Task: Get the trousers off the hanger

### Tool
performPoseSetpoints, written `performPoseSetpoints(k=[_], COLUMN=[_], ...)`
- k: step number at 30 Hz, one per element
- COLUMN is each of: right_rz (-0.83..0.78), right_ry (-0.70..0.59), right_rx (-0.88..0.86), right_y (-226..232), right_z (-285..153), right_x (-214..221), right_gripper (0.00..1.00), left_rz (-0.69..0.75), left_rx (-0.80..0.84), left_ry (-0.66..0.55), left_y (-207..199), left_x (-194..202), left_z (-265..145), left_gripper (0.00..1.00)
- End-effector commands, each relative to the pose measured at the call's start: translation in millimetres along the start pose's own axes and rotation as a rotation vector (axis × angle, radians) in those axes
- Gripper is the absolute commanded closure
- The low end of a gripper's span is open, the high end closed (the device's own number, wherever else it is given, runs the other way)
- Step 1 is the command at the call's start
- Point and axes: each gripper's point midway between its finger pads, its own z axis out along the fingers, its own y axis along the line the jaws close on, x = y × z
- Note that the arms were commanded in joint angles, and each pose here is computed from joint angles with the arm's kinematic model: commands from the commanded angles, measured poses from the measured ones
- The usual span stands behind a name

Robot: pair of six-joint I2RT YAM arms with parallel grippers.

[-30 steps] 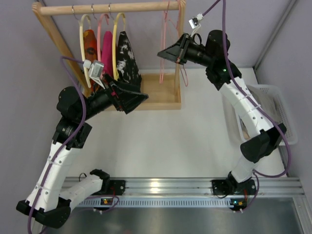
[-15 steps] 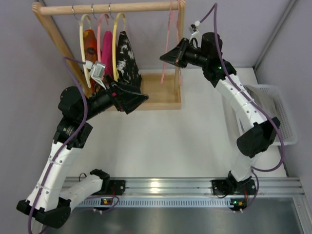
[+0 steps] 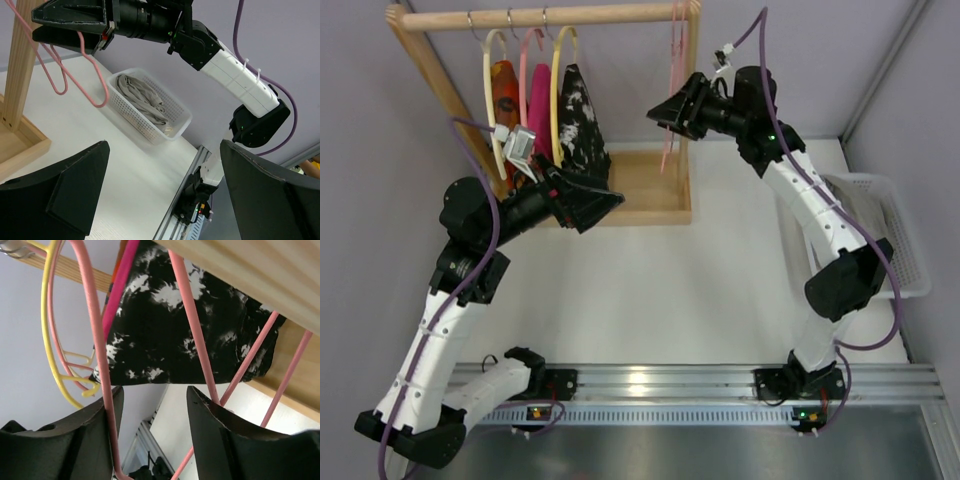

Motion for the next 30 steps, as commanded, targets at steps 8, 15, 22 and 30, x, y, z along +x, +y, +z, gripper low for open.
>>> performPoseSetpoints(k=[8, 15, 22, 30], right_rz=[-0.094, -0.141, -0.229, -0.392], right_ry=[-0.047, -0.067, -0.079, -0.107], right_rx=[-0.008, 0.007, 0.028, 0.161], right_y=[32.3, 39.8, 44.3, 11.6], right_z=[-45.6, -68.8, -99.5, -141.2], right_x=[10.1, 22.9, 31.7, 47.0], right_gripper=[0.19, 0.06, 0.01, 0.01], left_rz=[0.040, 0.038, 0.010, 0.106], left_rx=[-0.046, -0.083, -0.189, -0.310], left_ry=[-0.003, 0.021, 0.172, 0.376], left_y=[13.9, 24.5, 53.2, 85.4], left_x=[7.4, 19.2, 50.3, 80.4], left_z=[-4.6, -10.5, -18.1, -36.9], left_gripper=[0.02, 0.02, 0.02, 0.02])
